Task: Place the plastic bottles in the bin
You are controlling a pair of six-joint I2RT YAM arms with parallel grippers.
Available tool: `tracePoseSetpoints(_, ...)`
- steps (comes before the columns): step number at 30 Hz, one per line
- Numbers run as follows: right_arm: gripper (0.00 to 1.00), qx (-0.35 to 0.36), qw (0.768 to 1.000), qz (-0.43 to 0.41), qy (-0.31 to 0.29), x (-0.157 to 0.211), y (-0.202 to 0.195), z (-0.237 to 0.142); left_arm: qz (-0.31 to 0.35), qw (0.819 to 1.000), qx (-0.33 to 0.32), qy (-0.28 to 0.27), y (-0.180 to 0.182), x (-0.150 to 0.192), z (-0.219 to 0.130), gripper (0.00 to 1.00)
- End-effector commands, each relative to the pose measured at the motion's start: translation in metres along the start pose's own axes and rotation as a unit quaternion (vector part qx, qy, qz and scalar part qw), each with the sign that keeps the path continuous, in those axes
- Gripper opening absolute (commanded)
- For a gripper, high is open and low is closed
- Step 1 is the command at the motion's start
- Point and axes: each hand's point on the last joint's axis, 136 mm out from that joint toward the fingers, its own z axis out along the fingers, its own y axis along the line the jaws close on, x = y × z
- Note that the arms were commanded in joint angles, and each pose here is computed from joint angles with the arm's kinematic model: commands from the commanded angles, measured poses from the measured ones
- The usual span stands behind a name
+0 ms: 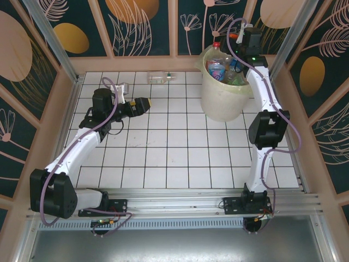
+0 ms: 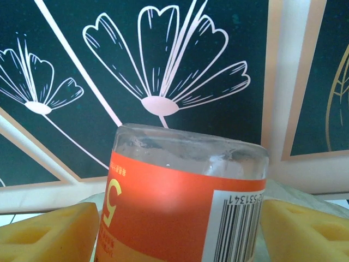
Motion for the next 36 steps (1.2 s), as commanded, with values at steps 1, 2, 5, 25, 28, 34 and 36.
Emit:
tracePoseSetpoints(1, 0.78, -0.002, 1.0, -0.001, -0.03, -0.031, 0.007, -0.02, 0.006, 1.0, -0.004, 0.003, 0.002, 0.003, 0.003, 0.98)
tracePoseSetpoints(2, 0.76, 0.003, 0.999, -0.001, -0.035, -0.035, 0.006, -0.023, 0.007, 1.0, -0.007, 0.002, 0.004, 0.002, 0.003, 0.99)
tracePoseSetpoints(5, 0.67, 0.004, 0.999, 0.008, -0.048, -0.048, 0.002, -0.036, 0.005, 1.0, -0.012, 0.004, 0.006, 0.002, 0.006, 0.99)
tracePoseSetpoints(25, 0.65, -0.039, 0.999, 0.021, 0.015, -0.028, 0.006, -0.024, 0.009, 1.0, -0.012, 0.002, 0.004, -0.007, 0.009, 0.99)
tracePoseSetpoints(28, 0.64, -0.027, 0.999, 0.015, 0.027, -0.017, 0.002, -0.017, 0.009, 1.0, -0.012, 0.003, 0.004, -0.006, 0.01, 0.98)
tracePoseSetpoints(34, 0.57, 0.011, 0.998, -0.011, 0.069, 0.019, -0.002, 0.001, 0.01, 1.0, -0.011, 0.001, 0.004, -0.008, 0.01, 0.99)
tracePoseSetpoints(36, 0.56, 0.022, 0.996, -0.024, 0.084, 0.033, 0.0, 0.006, 0.009, 1.0, -0.013, 0.002, 0.005, -0.008, 0.01, 0.99)
